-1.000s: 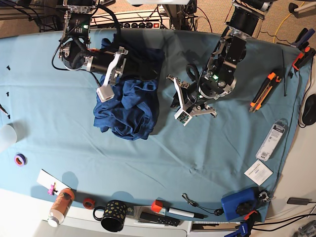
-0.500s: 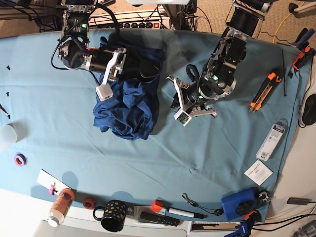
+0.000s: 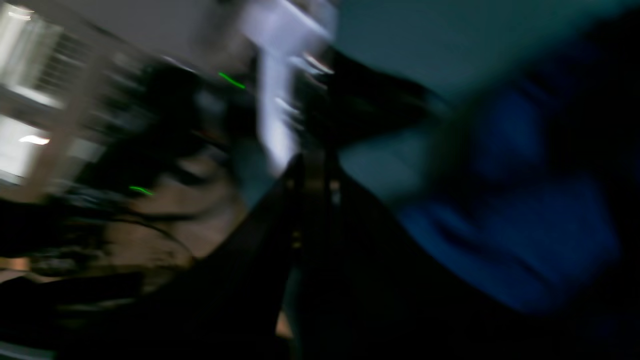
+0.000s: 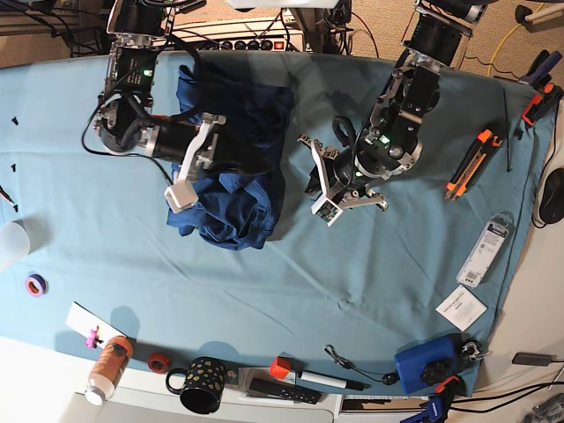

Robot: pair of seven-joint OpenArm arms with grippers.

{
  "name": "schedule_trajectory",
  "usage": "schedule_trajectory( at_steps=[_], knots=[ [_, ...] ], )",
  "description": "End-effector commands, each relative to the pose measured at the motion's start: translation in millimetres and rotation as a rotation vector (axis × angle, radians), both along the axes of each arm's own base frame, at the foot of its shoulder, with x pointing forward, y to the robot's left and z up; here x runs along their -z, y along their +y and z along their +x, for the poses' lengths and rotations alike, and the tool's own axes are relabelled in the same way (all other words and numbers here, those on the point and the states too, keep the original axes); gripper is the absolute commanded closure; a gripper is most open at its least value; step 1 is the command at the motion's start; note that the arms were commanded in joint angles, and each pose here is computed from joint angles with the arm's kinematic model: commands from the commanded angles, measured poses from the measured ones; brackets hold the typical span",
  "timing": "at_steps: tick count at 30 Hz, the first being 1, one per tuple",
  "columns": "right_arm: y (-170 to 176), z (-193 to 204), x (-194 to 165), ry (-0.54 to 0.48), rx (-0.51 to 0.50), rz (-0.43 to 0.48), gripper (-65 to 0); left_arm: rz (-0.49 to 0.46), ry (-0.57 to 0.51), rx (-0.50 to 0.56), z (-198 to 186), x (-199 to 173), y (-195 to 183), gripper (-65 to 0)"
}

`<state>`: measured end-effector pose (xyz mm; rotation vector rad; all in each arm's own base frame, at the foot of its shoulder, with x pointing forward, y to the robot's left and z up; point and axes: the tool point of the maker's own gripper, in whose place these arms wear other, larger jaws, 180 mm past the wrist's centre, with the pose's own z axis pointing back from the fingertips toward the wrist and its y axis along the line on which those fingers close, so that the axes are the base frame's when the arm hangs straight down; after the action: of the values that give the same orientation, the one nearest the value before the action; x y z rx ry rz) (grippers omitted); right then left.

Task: Layout the t-shirt on the table in an organized manner, then fold the t-shirt properly
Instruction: 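Grasp and press the folded shirt's edge with the right gripper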

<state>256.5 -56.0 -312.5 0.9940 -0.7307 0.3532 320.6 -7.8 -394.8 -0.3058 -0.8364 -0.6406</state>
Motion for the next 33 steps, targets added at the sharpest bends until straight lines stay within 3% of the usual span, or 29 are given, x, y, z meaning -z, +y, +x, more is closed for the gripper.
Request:
schedule_trajectory(
  at_steps=[1,4,9,13,21,29,33],
  knots=[
    [-9.8,8.2,-7.3,-0.036,0.039,-0.012,0.0,0.017,-0.017,-0.009,6.2,-4.6,4.2,-14.5],
    [-40.5,16.4,3.4,-0.021,0.155,-0.085,0.0,0.017,-0.017,-0.009,6.3,-4.7,4.1,-14.5],
    [-84.1,22.5,-0.2,-0.024,0.347,-0.062,0.0,0.013,-0.017,-0.009,6.3,-5.1,3.6,-14.5],
    [-102.3,21.8,-1.1,-0.025,0.418,-0.058,0.0,0.012,-0.017,-0.009,6.3,-5.1,3.5,-14.5],
    [-75.5,21.7,3.8,-0.013,0.328,-0.068,0.0,0.013,-0.016,-0.009,6.1,-4.8,3.5,-14.5],
    [-49.0,18.7,40.1,0.076,0.241,-0.259,0.0,0.013,-0.016,-0.009,6.1,-4.9,3.5,-14.4],
    [-28.4,14.4,46.1,0.085,0.17,-0.286,0.0,0.013,-0.016,-0.009,6.3,-5.0,3.5,-14.5]
  ],
)
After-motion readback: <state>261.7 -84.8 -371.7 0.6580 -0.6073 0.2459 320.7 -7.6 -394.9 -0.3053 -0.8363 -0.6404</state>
